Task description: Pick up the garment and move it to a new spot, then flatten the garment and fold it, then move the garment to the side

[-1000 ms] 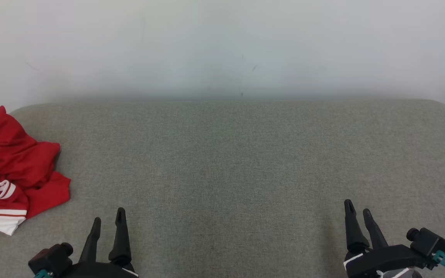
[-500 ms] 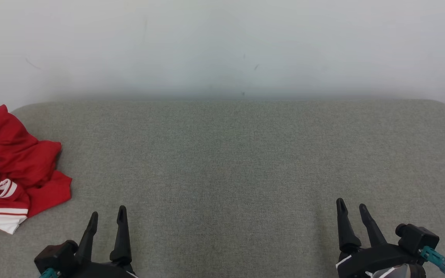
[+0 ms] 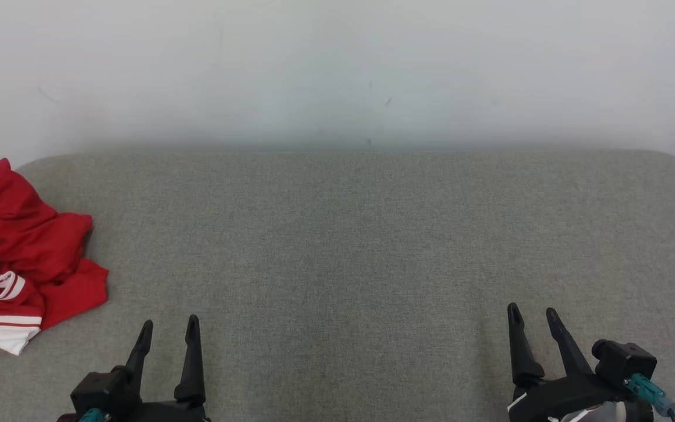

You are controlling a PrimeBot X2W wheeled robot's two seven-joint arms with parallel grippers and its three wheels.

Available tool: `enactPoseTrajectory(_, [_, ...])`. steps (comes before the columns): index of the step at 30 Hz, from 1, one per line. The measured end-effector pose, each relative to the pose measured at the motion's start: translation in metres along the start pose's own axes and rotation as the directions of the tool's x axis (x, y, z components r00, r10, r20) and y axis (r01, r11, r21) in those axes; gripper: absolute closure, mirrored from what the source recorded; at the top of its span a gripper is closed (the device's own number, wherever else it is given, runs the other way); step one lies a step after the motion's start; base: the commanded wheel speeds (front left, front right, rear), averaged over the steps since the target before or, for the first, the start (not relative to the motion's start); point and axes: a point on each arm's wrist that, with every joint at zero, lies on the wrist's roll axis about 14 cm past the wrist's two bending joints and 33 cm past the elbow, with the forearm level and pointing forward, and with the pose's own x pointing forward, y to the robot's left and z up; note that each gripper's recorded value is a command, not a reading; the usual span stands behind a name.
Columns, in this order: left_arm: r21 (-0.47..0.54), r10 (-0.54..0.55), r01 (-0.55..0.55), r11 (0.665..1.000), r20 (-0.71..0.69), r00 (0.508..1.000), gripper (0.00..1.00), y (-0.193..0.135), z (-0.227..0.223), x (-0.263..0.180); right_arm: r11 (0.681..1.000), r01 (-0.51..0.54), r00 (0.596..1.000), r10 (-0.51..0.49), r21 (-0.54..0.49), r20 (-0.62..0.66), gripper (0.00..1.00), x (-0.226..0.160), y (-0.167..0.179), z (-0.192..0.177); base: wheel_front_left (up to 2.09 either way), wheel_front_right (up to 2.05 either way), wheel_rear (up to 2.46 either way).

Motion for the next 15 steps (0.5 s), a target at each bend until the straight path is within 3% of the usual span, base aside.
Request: enactPoseTrajectory(15, [0.096,0.0,0.001,0.995,-0.006,1.0,0.0,0.001,-0.0064,-0.002,0.992,-0.039,0.999,0.04,-0.116,0.006,0.0,0.0003,0.0087,0.0002,0.0,0.0,0.0])
